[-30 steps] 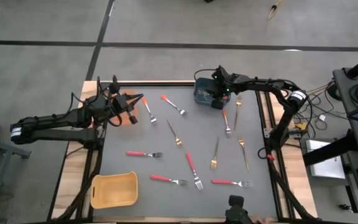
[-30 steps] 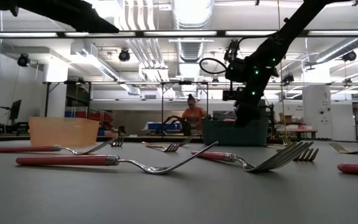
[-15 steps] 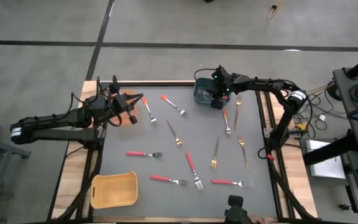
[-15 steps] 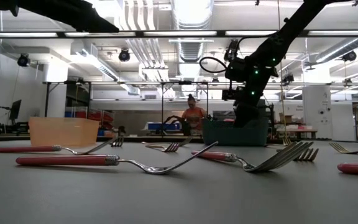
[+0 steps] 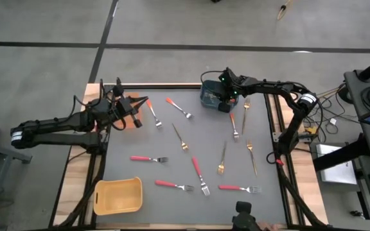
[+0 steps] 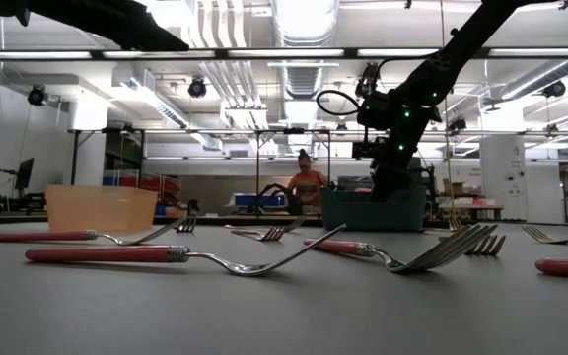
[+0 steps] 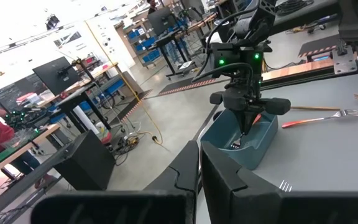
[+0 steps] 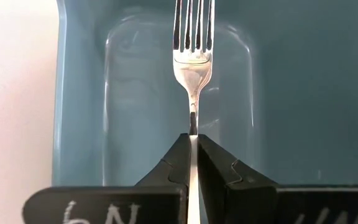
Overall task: Sort silverware by color (type)
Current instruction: Put the orange fork into the blue bin, then put the pink fork into the yellow bin
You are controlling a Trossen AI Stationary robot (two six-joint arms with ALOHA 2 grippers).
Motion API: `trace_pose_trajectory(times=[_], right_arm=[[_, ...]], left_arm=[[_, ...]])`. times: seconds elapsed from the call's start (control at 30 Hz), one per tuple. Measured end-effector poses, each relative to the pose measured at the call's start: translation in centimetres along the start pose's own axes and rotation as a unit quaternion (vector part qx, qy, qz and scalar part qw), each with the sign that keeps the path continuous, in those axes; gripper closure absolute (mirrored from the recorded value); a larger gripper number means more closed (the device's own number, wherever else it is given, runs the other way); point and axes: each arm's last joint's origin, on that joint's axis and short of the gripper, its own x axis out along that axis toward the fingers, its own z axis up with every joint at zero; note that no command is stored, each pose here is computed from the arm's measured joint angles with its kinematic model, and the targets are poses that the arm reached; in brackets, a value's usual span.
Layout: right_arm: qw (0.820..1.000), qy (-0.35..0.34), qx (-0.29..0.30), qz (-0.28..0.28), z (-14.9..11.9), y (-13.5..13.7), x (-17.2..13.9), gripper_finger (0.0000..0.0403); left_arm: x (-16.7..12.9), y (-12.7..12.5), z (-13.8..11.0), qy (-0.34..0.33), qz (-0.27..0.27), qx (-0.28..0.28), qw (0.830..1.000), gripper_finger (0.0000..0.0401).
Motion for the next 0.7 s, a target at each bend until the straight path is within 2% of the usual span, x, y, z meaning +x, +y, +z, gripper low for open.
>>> trace_pose_trajectory(times=[0.57,0.7], right_arm=[[1.0,0.0,0.016,-0.002,0.1,0.0,-0.1,0.0337],[0.998,-0.02,0.053,-0.011,1.2,-0.6,-1.0,0.0341]], left_arm=[[0.0,0.0,0.0,0.0,0.0,0.004,1.0,0.0401],[0.0,0.0,0.0,0.0,0.0,0.002,1.0,0.0401]])
